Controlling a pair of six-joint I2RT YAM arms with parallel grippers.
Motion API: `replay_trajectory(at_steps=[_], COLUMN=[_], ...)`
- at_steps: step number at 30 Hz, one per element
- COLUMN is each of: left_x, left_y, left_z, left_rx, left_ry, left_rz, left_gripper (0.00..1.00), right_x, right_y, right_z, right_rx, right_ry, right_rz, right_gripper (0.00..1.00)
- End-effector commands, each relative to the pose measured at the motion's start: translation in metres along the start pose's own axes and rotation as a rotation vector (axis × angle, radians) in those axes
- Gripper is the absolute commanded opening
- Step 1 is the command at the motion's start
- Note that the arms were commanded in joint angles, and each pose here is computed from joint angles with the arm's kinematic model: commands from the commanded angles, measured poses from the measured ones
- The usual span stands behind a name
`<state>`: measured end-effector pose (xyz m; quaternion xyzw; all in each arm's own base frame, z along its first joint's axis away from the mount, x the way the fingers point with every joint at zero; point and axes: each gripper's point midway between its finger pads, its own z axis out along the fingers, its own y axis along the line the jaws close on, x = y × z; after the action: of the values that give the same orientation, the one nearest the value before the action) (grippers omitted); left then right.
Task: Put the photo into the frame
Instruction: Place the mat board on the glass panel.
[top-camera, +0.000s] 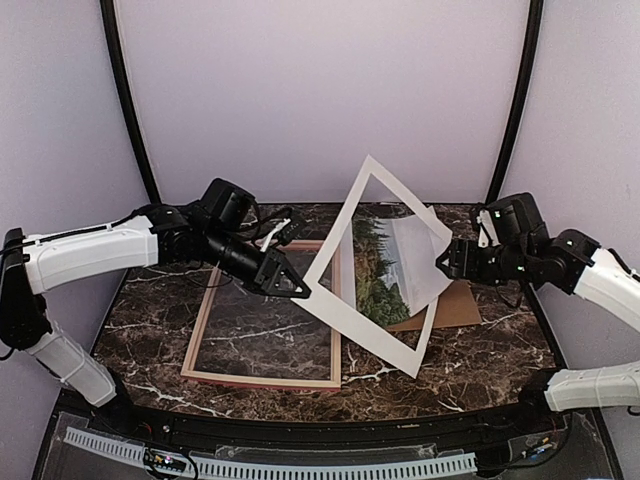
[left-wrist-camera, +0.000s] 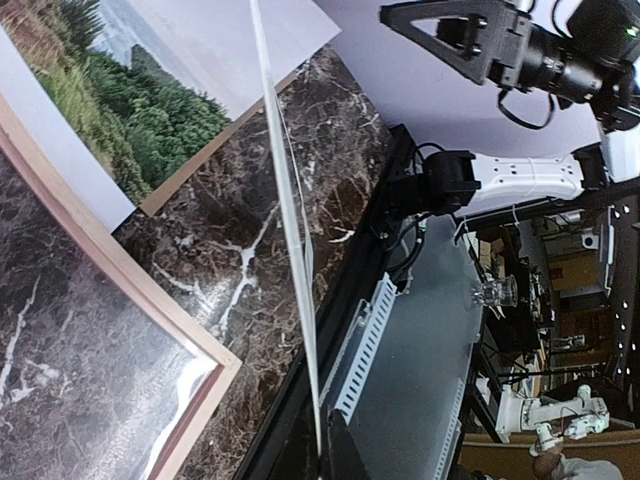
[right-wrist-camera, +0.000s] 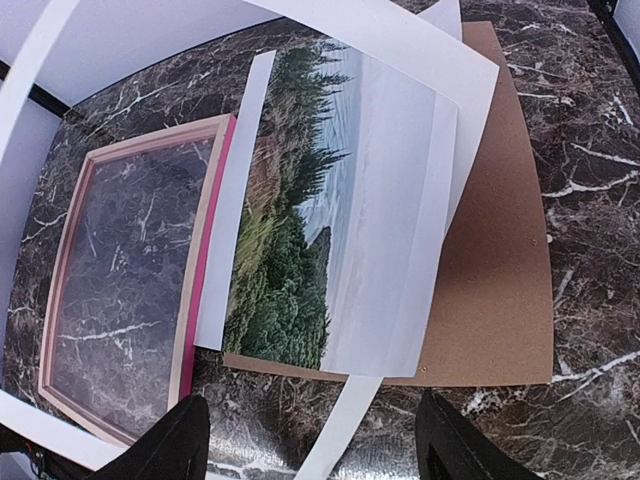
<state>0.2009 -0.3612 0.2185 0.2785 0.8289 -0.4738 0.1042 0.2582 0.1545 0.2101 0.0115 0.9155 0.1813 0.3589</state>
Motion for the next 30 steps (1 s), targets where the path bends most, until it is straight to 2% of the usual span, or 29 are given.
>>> replay_trajectory(at_steps=[1, 8, 13, 18, 22, 24, 27, 30], left_x=[-0.005, -0.017, -0.021, -0.025, -0.029, -0.028, -0.022, 0.002], left_y=[-0.040, -0.071, -0.101, -0.114, -0.097, -0.076, -0.032, 0.013], left_z=[-0.017, -0.016, -0.014, -0.015, -0.017, -0.021, -0.038, -0.051], left_rx=[0.131, 0.210, 0.251, 0.253, 0.149, 0.079, -0.033, -0.137], left_ry=[-0.033, -0.033, -0.025, -0.032, -0.044, -0.045, -0.075, -0.070], left_rz=[0.098, 0.183, 0.272, 0.295, 0.251, 0.186, 0.054, -0.066], left_gripper=[0.00, 0.00, 0.00, 0.00, 0.00, 0.00, 0.00, 0.00], right_x=[-0.006, -0.004, -0.021, -0.034, -0.036, -0.034, -0.030, -0.025], right_y=[0.002, -0.010, -0.021, -0.026, -0.027, -0.027, -0.026, -0.027], right_z=[0.005, 0.003, -0.014, -0.028, -0.029, -0.027, -0.021, -0.015], right_rx=[-0.019, 0.016, 0.044, 0.052, 0.055, 0.049, 0.038, 0.034], right_ry=[-0.029, -0.036, -0.092, -0.129, -0.131, -0.127, -0.112, -0.101], right_rz=[0.002, 0.030, 0.072, 0.082, 0.078, 0.078, 0.078, 0.078], right_gripper=[0.72, 0.72, 0.72, 0.72, 0.73, 0.73, 0.73, 0.73])
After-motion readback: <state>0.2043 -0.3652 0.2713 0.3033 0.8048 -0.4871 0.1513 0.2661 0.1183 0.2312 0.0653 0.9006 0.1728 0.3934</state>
